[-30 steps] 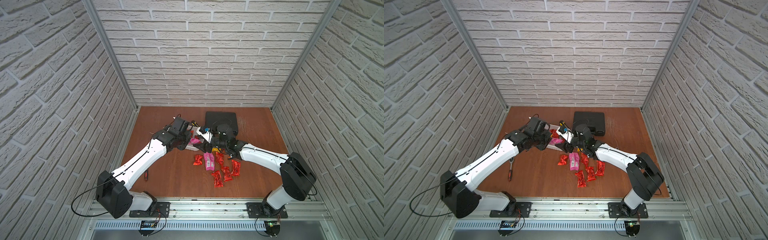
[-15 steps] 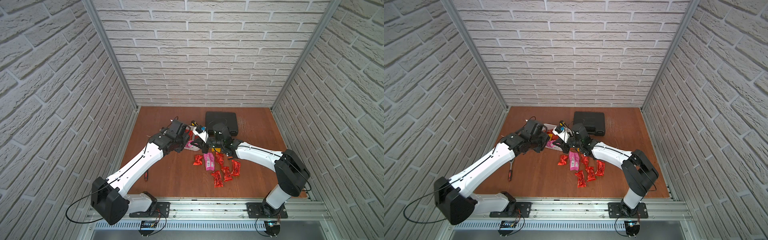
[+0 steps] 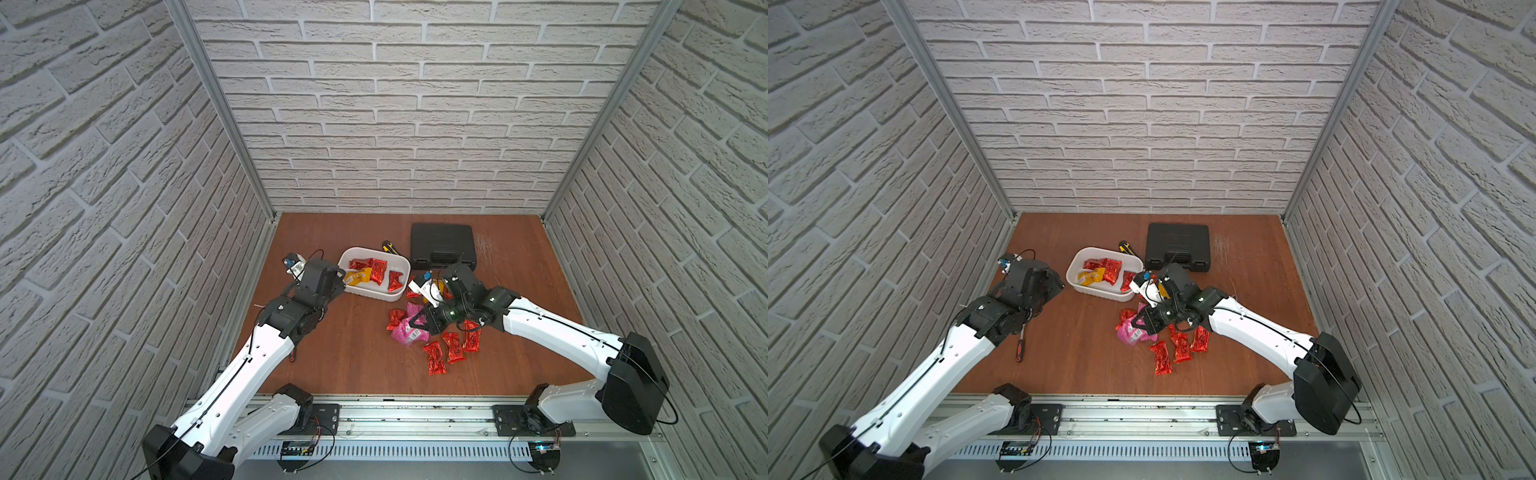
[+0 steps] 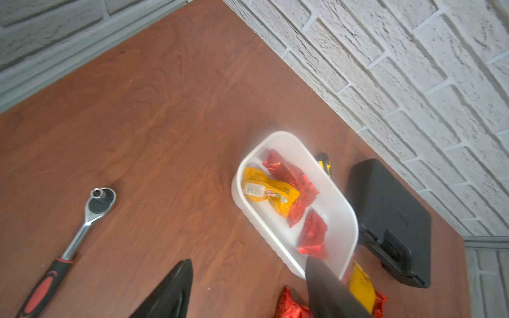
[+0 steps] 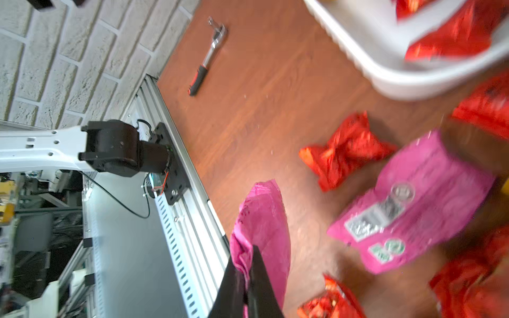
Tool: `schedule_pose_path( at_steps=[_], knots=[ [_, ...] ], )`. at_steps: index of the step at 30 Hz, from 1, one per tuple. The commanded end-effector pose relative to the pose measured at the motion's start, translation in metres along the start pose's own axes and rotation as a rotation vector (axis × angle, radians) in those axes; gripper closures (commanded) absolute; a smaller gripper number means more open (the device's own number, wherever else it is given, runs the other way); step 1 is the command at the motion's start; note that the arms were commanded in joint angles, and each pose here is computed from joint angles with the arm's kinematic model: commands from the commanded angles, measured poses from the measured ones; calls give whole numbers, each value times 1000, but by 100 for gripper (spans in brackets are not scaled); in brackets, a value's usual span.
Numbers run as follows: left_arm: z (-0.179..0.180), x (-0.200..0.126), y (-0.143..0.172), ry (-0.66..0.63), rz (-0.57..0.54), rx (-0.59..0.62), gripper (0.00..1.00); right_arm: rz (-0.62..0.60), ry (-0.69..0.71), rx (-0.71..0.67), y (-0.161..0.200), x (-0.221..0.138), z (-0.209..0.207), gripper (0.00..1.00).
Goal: Take the tea bags out of the storage box
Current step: Place the tea bag at the center of the board.
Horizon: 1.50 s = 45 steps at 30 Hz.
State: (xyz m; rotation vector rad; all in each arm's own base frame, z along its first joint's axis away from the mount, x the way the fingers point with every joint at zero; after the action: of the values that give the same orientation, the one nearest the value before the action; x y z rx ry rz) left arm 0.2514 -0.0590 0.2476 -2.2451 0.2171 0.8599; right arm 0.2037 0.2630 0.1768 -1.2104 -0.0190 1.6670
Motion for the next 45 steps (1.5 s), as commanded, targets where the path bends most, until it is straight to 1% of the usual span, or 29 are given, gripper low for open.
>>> schedule_pose_path(
  at_steps=[1,4,5,8,10,12,15,17,19,25,29,33,35,38,41,45],
  knots=[
    [9,2,-2,0,-1,65,31,121,-32,154,33,4,7,97],
    [16,5,2,-2,16,54,31,178,-34,159,35,16,6,97],
    [15,5,7,13,45,52,31,194,-35,151,34,21,6,97],
    [16,7,11,23,66,53,31,240,-19,128,27,36,4,97],
    [16,8,13,25,83,54,31,273,5,108,24,47,0,95],
    [15,10,14,29,95,54,31,300,61,87,23,52,-7,89],
    [13,14,17,35,122,54,31,307,199,62,22,50,-23,74],
    [12,17,18,36,139,46,31,298,282,34,20,43,-30,67],
    [10,21,18,37,152,42,31,261,328,2,14,32,-30,59],
    [-8,36,18,72,193,56,31,75,351,-98,-16,-7,-9,42],
    [-24,51,20,90,225,64,33,-51,442,-117,-34,-33,-10,41],
    [-41,73,24,73,272,89,33,-163,564,-43,-48,-52,-27,41],
    [-54,83,26,82,290,129,34,-185,581,19,-51,-54,-37,41],
    [-69,101,31,68,329,245,34,-179,576,97,-51,-53,-51,41],
    [-78,116,37,42,390,424,35,-167,567,145,-49,-51,-61,41],
    [-77,130,46,10,485,718,36,-172,575,179,-45,-55,-70,41]
  ],
)
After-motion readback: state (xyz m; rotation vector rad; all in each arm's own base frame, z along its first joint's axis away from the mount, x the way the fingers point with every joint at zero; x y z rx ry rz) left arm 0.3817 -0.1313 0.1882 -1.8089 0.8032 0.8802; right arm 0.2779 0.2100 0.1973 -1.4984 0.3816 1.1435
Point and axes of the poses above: each gripper's point midway between its finger pads, its own x axis out along the fingers, its own z axis along the line the jaws close on, y = z × x, the point moved 4 cm from there along -x, back along the fingers, and after that the axes turned 11 degrees about -x, right-handed, at the moved point
